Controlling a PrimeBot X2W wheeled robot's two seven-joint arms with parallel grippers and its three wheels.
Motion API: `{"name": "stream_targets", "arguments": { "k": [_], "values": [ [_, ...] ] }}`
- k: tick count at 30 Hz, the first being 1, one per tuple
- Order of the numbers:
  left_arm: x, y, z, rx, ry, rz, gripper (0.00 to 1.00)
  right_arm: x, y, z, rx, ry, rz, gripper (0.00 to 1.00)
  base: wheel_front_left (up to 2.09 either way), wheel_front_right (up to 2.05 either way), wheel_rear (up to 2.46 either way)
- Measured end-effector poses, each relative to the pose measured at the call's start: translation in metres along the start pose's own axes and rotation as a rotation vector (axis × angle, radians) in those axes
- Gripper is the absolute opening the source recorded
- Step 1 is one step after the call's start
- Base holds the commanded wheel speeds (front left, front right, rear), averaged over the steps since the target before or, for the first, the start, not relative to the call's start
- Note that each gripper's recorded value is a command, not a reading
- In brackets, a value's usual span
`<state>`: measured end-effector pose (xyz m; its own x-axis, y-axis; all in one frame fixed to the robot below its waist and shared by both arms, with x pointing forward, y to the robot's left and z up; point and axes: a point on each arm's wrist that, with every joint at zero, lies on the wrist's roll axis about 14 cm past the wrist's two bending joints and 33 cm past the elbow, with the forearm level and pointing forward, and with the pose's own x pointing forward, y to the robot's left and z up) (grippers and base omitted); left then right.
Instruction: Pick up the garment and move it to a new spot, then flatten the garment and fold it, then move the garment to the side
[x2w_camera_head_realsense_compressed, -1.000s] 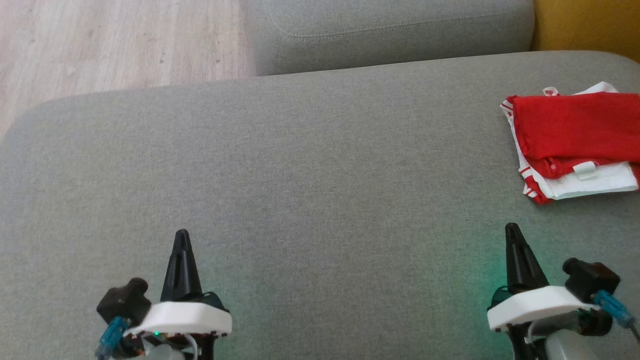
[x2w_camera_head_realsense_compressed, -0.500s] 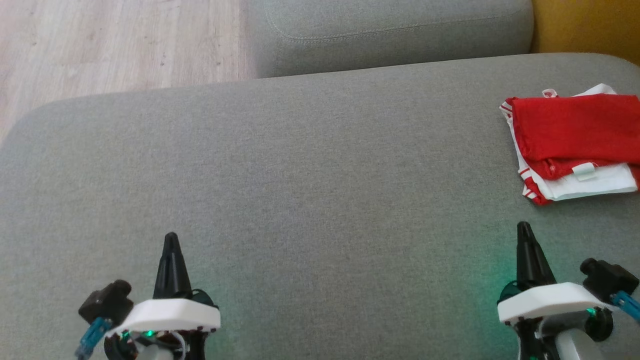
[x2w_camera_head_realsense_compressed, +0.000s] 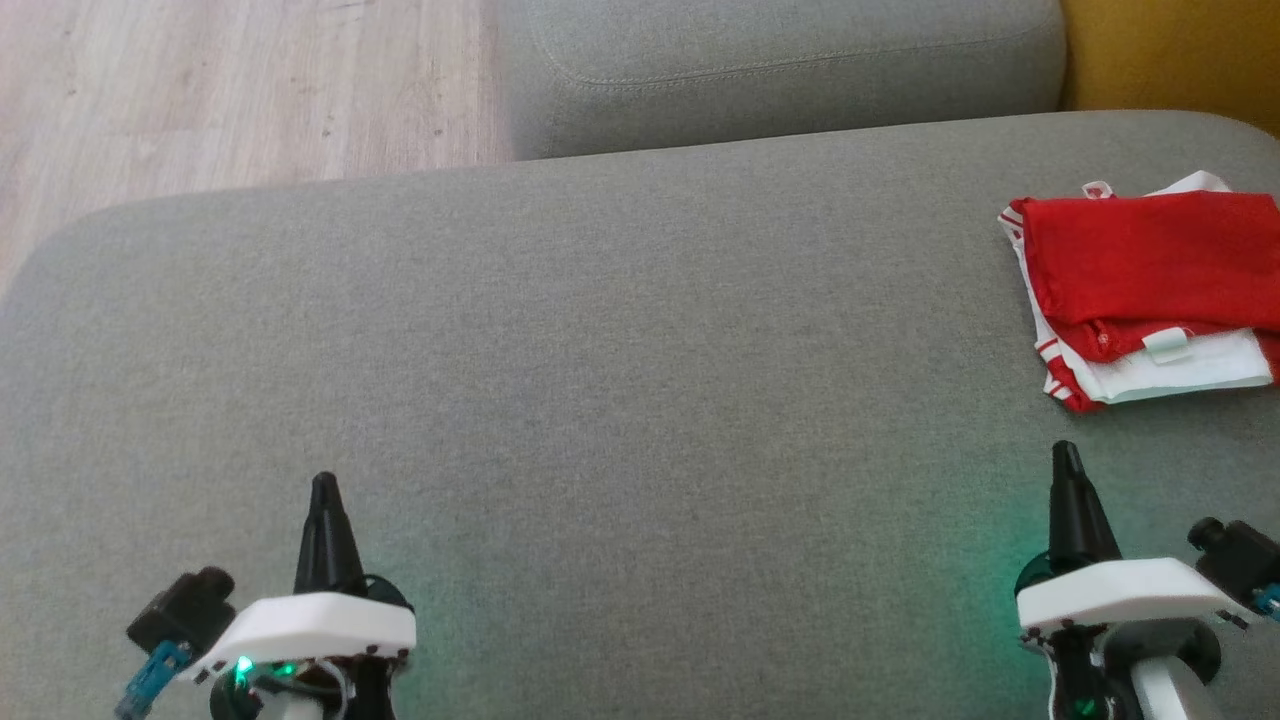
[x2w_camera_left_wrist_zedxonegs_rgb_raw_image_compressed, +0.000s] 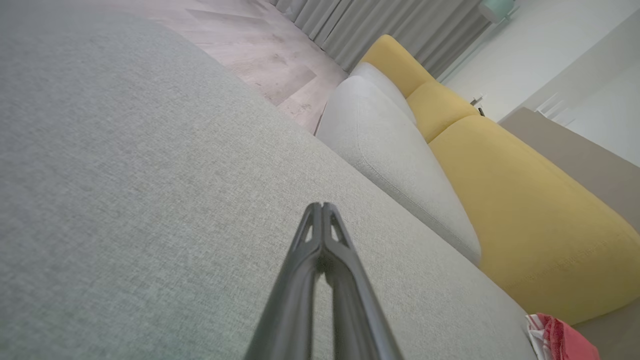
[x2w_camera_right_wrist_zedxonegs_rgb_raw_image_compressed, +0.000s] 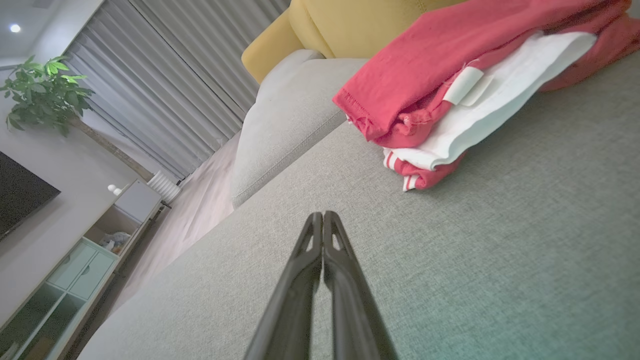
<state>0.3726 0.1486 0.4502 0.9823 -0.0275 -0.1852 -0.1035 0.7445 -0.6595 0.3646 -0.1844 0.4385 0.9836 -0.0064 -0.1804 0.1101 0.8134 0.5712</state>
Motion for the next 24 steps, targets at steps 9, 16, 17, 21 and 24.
{"name": "stream_targets", "arguments": {
  "k": [9,16,17,21,24],
  "values": [
    [0.0,0.003,0.002,-0.09,0.009,0.007,0.0,0.0,-0.002,0.004,0.101,-0.005,-0.013,0.0,0.0,0.0,0.0],
    [0.0,0.004,0.006,-0.163,0.007,0.007,0.0,0.002,-0.001,0.009,0.182,-0.013,-0.013,0.0,0.0,0.0,0.0],
    [0.0,0.004,0.006,-0.173,0.007,0.008,0.0,0.002,-0.001,0.009,0.193,-0.012,-0.013,0.0,0.0,0.0,0.0],
    [0.0,0.005,0.006,-0.213,0.013,0.011,0.0,0.002,-0.002,0.01,0.238,-0.014,-0.016,0.0,0.0,0.0,0.0],
    [0.0,0.006,0.008,-0.244,0.011,0.009,0.0,0.002,-0.002,0.012,0.272,-0.019,-0.016,0.0,0.0,0.0,0.0]
  ]
}}
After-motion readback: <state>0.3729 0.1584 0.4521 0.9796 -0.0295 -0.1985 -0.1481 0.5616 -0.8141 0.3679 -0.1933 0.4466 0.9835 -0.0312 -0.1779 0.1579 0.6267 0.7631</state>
